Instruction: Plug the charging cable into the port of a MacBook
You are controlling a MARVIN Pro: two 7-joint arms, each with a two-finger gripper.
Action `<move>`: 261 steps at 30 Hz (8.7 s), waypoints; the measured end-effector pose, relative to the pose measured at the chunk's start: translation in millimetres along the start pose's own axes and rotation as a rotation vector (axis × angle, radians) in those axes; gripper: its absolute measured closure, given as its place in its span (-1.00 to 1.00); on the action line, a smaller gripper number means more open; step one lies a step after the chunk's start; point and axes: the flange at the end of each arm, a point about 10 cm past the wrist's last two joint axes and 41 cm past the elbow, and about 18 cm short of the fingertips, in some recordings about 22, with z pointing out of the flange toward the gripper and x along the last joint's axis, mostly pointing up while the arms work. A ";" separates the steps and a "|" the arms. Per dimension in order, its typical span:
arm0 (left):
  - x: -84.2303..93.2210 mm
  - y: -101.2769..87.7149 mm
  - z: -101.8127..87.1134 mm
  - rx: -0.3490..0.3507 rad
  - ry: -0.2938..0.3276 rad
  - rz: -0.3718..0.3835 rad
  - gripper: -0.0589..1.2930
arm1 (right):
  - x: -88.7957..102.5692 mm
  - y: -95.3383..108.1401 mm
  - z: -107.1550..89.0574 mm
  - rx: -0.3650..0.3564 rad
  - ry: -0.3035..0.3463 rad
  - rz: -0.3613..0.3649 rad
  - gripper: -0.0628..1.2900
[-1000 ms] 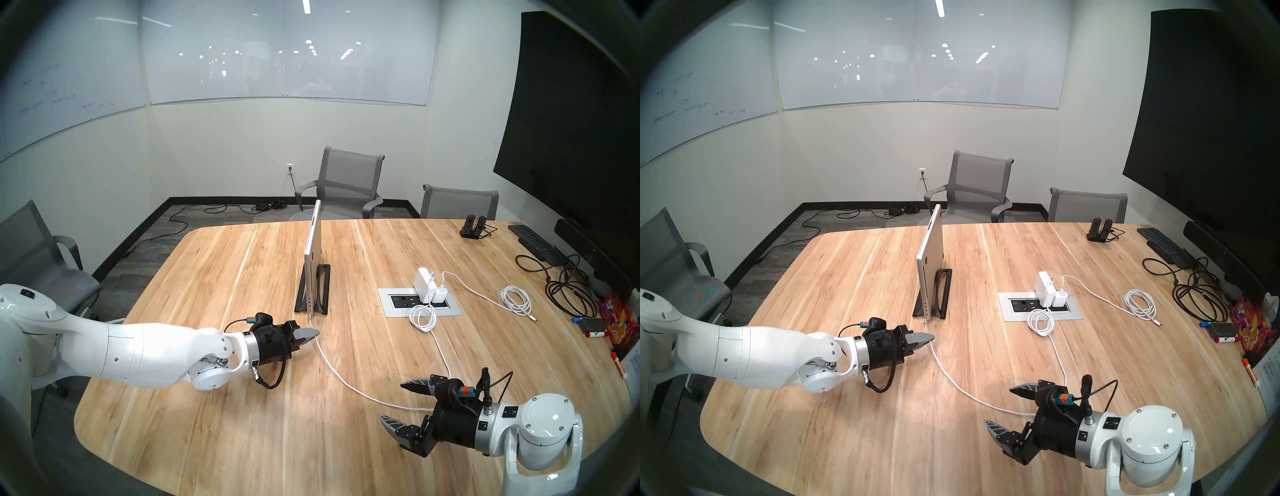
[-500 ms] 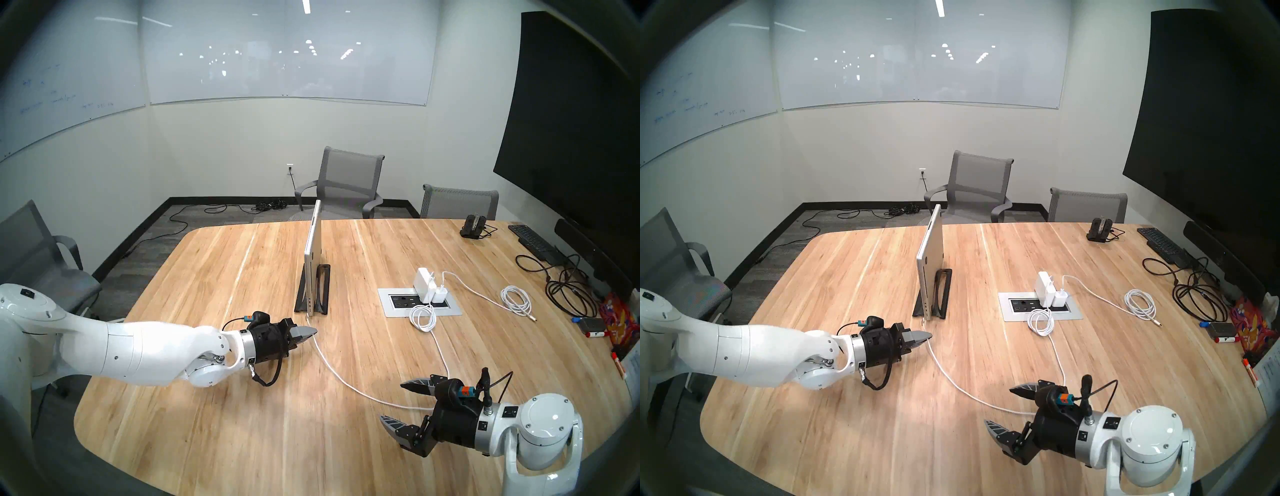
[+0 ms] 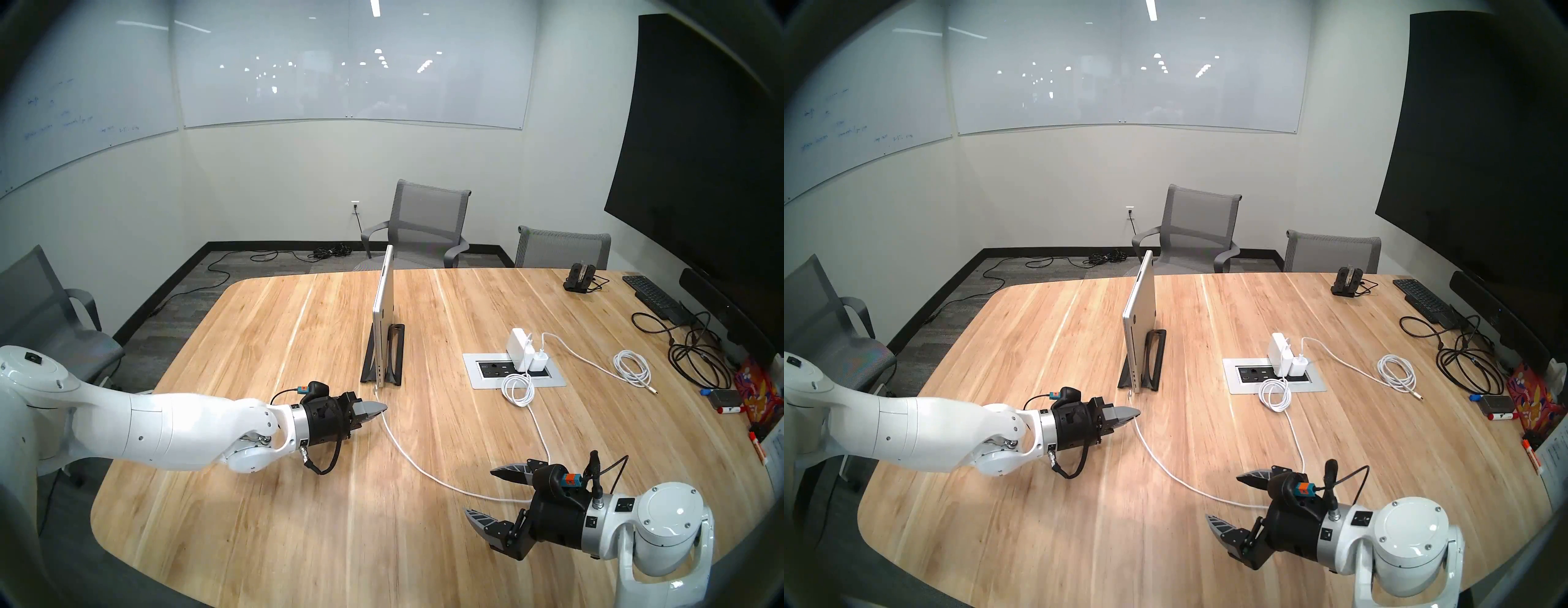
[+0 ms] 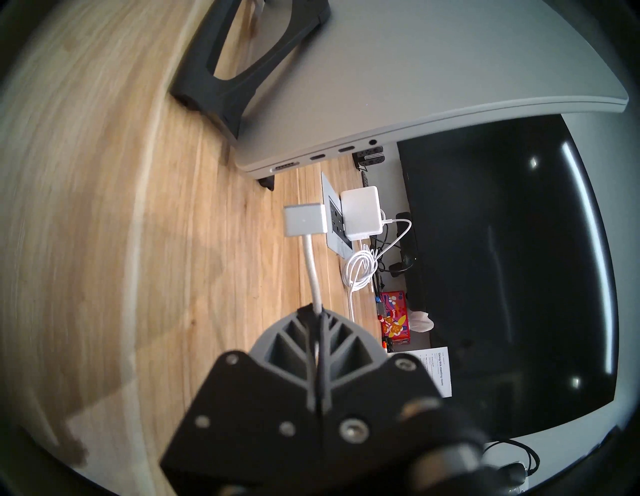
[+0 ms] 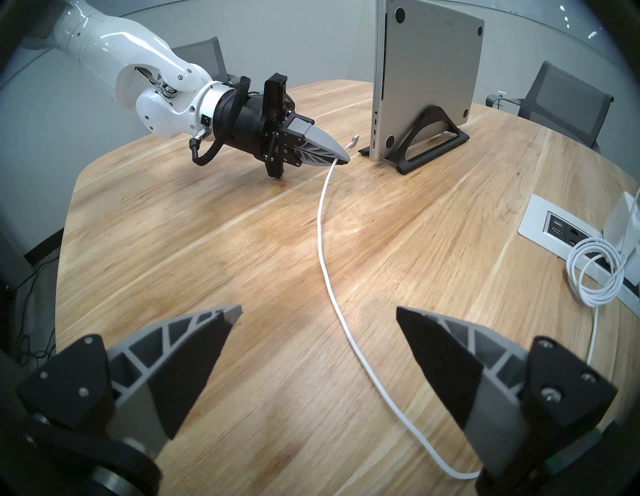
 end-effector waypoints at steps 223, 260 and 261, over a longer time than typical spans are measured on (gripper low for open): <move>1.4 -6.2 -9.5 -0.045 -0.019 0.083 0.94 | 74.2 37.9 217.5 -0.036 0.018 -0.033 0.70; 1.7 -5.8 -9.1 -0.041 -0.024 0.087 0.94 | 67.7 36.4 208.8 -0.028 0.056 0.016 0.94; 1.7 -5.8 -9.1 -0.041 -0.024 0.087 0.94 | 67.6 36.2 208.6 -0.028 0.056 0.016 0.94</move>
